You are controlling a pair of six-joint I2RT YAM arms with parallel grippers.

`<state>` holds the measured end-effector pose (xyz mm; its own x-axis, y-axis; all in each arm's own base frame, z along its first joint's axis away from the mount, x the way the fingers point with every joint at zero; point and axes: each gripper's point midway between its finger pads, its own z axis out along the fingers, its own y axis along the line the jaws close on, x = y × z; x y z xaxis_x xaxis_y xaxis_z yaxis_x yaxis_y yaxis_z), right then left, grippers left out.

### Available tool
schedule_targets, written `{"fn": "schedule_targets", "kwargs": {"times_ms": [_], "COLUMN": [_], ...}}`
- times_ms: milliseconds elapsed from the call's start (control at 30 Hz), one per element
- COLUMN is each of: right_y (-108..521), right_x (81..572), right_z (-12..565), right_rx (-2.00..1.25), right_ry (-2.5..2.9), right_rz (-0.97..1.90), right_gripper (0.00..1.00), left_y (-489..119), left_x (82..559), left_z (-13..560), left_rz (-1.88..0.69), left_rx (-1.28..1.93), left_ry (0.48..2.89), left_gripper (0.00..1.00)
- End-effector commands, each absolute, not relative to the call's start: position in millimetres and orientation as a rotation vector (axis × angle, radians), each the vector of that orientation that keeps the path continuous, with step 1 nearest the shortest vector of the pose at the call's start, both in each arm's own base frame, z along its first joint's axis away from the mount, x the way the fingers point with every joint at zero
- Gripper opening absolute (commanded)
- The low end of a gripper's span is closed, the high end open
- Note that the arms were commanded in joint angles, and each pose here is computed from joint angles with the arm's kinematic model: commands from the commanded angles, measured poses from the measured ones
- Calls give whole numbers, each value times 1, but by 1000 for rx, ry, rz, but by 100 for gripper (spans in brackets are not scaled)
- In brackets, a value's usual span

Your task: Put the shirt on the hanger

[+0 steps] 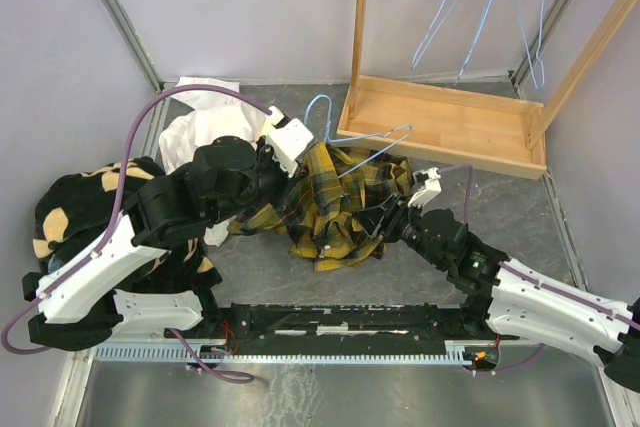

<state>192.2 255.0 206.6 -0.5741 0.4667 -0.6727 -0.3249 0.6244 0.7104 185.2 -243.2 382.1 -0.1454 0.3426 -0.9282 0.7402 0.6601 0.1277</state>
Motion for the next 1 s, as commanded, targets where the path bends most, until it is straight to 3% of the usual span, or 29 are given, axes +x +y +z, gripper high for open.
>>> {"fn": "schedule_targets", "kwargs": {"times_ms": [0, 300, 633, 967], "right_y": [265, 254, 215, 193], "right_x": [202, 215, 232, 273], "right_z": [230, 238, 263, 286], "right_rx": [178, 291, 198, 230], "right_ry": [1806, 1757, 1864, 1928], "right_rz": [1140, 1099, 688, 699], "right_gripper": [53, 2, 0, 0], "left_y": [-244, -237, -230, -228], "left_x": [185, 181, 170, 165], "left_z": [426, 426, 417, 414], "left_rz": [-538, -555, -601, -631], "left_rx": [745, 725, 726, 721], "left_ry": [1650, 1641, 1634, 1630], "left_gripper": [3, 3, 3, 3]}}
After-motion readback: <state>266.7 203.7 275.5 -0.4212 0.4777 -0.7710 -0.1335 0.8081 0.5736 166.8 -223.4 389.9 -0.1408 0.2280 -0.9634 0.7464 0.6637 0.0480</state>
